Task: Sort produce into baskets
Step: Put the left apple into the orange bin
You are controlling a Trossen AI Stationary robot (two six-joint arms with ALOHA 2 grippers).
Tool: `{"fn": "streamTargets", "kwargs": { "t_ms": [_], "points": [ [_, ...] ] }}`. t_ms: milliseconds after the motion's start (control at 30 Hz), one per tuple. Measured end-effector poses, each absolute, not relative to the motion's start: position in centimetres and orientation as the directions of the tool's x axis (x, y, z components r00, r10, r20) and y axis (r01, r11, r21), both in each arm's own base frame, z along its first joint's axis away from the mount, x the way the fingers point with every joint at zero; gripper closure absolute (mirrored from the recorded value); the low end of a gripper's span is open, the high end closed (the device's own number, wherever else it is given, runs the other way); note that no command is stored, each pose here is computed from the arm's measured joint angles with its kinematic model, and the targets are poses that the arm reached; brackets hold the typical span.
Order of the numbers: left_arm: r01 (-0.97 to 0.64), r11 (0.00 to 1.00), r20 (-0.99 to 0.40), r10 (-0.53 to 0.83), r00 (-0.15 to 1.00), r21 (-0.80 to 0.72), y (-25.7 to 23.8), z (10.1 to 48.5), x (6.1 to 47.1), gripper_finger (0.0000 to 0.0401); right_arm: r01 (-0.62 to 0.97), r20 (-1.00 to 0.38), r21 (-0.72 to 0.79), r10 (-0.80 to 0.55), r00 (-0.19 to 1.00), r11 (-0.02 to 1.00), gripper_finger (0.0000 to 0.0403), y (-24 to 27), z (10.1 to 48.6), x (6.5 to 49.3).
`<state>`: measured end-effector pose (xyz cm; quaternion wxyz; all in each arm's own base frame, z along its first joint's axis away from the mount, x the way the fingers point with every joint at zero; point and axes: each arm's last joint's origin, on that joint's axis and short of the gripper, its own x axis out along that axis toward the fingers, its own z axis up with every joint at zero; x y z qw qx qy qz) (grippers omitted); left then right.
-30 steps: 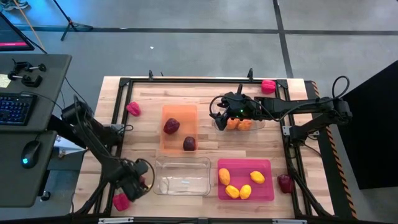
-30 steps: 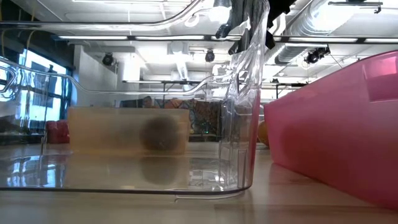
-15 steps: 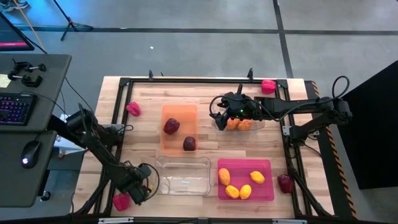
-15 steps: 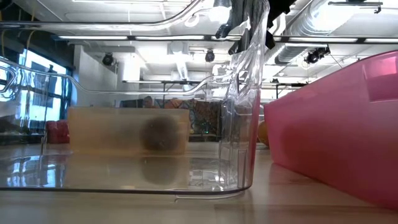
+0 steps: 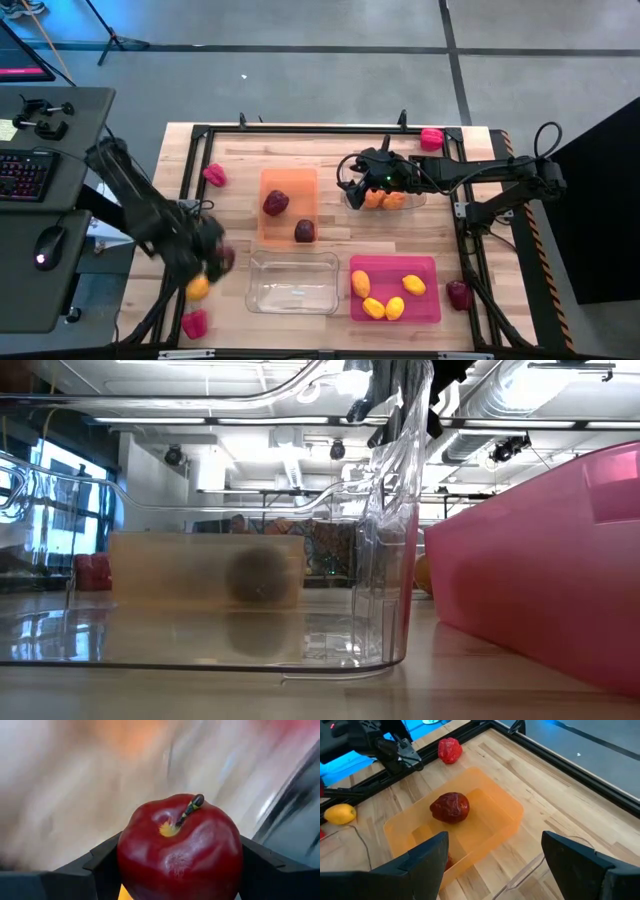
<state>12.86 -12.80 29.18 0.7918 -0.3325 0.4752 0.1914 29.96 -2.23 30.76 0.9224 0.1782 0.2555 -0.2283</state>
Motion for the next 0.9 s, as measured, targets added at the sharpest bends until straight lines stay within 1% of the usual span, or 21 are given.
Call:
{"fn": "streamTargets", "kwargs": {
  "t_ms": [67, 100, 167, 233, 333, 433, 467, 533, 633, 767, 900],
  "points": [
    [-0.624, 0.662, -0.763, 0.120, 0.635, -0.415, -10.5, 30.9, 12.6, 0.0125, 0.520, -0.551, 0.206, -0.341, 0.762, 0.829, 0.0094, -2.3, 30.8, 30.0],
    [-0.630, 0.645, -0.704, 0.194, 0.683, -0.433, -9.4, 31.5, 12.6, 0.0121, 0.523, -0.550, 0.204, -0.345, 0.761, 0.828, 0.0094, -2.3, 30.8, 29.9],
    [-0.656, 0.635, -0.636, 0.318, 0.703, -0.408, -7.5, 32.2, 12.9, 0.0117, 0.523, -0.550, 0.204, -0.345, 0.761, 0.827, 0.0094, -2.3, 30.8, 29.9],
    [-0.701, 0.627, -0.636, 0.395, 0.663, -0.341, -5.9, 32.2, 13.6, 0.0115, 0.525, -0.550, 0.208, -0.345, 0.761, 0.825, 0.0094, -2.3, 30.8, 29.9],
    [-0.709, 0.641, -0.677, 0.384, 0.627, -0.293, -4.6, 31.3, 15.9, 0.0114, 0.528, -0.549, 0.209, -0.348, 0.760, 0.823, 0.0094, -2.3, 30.8, 29.9],
    [-0.640, 0.723, -0.706, 0.309, 0.637, -0.261, -4.2, 29.5, 19.0, 0.0112, 0.541, -0.546, 0.203, -0.364, 0.754, 0.816, 0.0094, -2.3, 30.8, 29.9],
    [-0.614, 0.755, -0.714, 0.298, 0.634, -0.230, -4.1, 29.0, 19.9, 0.0112, 0.542, -0.546, 0.202, -0.366, 0.754, 0.816, 0.0094, -2.3, 30.8, 29.9],
    [-0.594, 0.789, -0.730, 0.312, 0.608, -0.157, -3.9, 27.8, 21.3, 0.0112, 0.542, -0.546, 0.202, -0.366, 0.754, 0.816, 0.0094, -2.3, 30.8, 29.9],
    [-0.595, 0.800, -0.750, 0.346, 0.564, -0.078, -3.5, 26.4, 22.9, 0.0111, 0.550, -0.546, 0.220, -0.365, 0.754, 0.806, 0.0094, -2.3, 30.8, 29.9],
    [-0.576, 0.817, -0.783, 0.373, 0.498, 0.023, -3.3, 24.9, 23.9, 0.0111, 0.557, -0.546, 0.237, -0.365, 0.754, 0.796, 0.0094, -2.3, 30.8, 29.9],
    [-0.576, 0.816, -0.805, 0.373, 0.460, 0.049, -3.3, 23.6, 24.9, 0.0110, 0.559, -0.546, 0.242, -0.365, 0.754, 0.793, 0.0094, -2.3, 30.8, 29.9]
  ]
}}
